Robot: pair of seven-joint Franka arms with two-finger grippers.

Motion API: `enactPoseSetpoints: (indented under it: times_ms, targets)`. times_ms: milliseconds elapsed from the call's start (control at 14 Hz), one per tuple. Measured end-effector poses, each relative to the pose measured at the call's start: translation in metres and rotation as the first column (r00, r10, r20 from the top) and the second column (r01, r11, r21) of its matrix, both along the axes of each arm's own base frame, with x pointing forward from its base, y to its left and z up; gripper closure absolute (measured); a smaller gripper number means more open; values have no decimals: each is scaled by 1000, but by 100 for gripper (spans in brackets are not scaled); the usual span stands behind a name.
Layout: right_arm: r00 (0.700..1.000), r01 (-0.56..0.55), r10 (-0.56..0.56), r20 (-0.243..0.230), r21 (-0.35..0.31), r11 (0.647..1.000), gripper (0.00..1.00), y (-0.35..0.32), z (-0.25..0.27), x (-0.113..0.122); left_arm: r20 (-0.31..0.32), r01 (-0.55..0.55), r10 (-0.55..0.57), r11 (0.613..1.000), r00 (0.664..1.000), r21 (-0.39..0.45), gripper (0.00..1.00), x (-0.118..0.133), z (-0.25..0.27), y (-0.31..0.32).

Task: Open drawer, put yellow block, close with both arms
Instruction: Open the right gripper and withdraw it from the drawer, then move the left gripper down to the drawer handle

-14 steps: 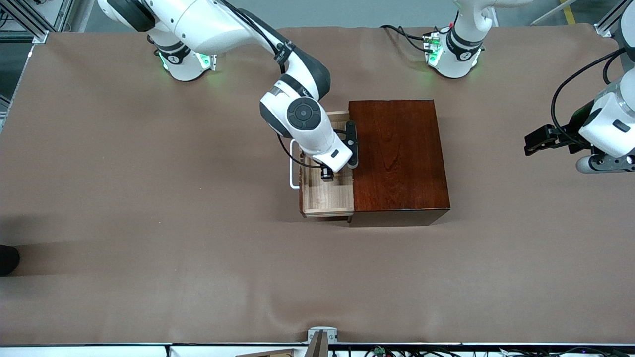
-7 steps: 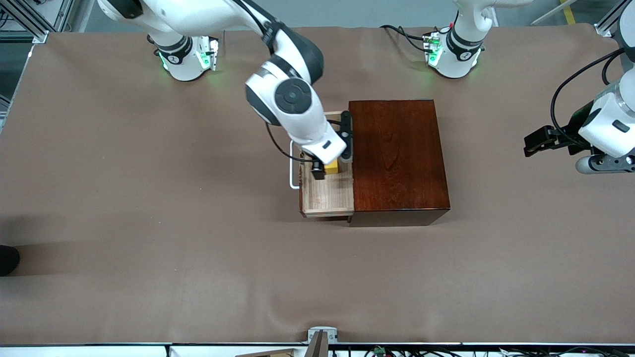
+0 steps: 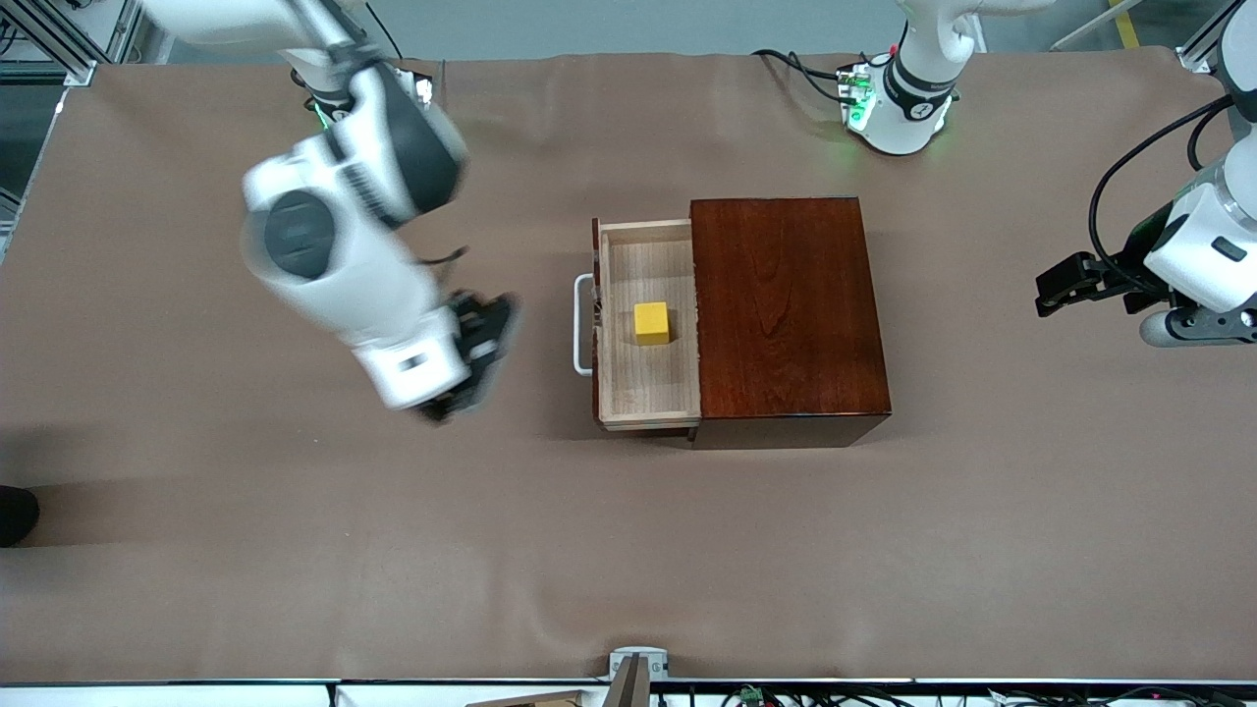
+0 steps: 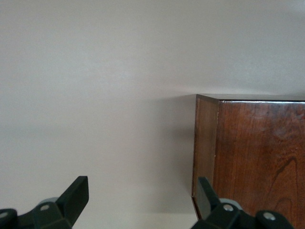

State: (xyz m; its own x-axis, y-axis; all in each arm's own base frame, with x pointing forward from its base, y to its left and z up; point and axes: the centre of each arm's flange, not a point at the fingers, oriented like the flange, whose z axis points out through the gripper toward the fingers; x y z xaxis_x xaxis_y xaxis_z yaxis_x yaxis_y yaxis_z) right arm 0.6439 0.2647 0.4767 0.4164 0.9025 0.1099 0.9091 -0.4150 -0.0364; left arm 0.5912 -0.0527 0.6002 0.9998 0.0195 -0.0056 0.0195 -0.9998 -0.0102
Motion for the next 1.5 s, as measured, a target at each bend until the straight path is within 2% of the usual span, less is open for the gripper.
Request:
enactPoseSetpoints:
  times_ms: [214,357,571,714,786,929,1000,1143,1286,1357,1429,1500]
  targets:
    - [988,157,-157,13,0,988,0,-105,8,32,-4,28,-28,1000,1000,-1,0,-1,-2,-10]
    - [971,237,-237,34,-1,972,0,-158,25,38,-3,94,-94,996,996,-7,0,-4,-3,-46]
    - [924,383,-382,26,-52,922,0,-201,56,24,0,270,-271,962,963,-24,0,-28,-7,-153]
    - [872,488,-488,14,-81,869,0,-209,75,6,-9,406,-407,913,913,-38,0,-56,-15,-229]
    - [839,542,-544,6,-90,835,0,-212,84,-4,-6,477,-477,878,879,-47,0,-75,-17,-266]
    - [754,652,-657,-9,-112,750,0,-222,104,-28,37,629,-628,775,777,-66,0,-111,-17,-330]
    - [709,699,-705,-14,-124,705,0,-232,114,-39,61,708,-705,703,706,-72,0,-124,-19,-353]
    - [633,766,-774,-15,-134,629,0,-252,132,-56,99,854,-848,515,521,-81,0,-133,-38,-390]
    - [556,824,-831,-7,-129,552,0,-277,146,-68,135,940,-931,327,338,-95,0,-133,-68,-429]
    - [523,843,-852,-13,-137,520,0,-288,152,-75,156,959,-948,262,276,-104,0,-132,-85,-448]
    - [484,863,-875,-23,-153,481,0,-293,157,-82,188,970,-953,219,236,-106,0,-130,-103,-468]
    - [438,884,-898,-31,-168,437,0,-295,161,-90,223,975,-951,195,215,-106,0,-129,-120,-485]
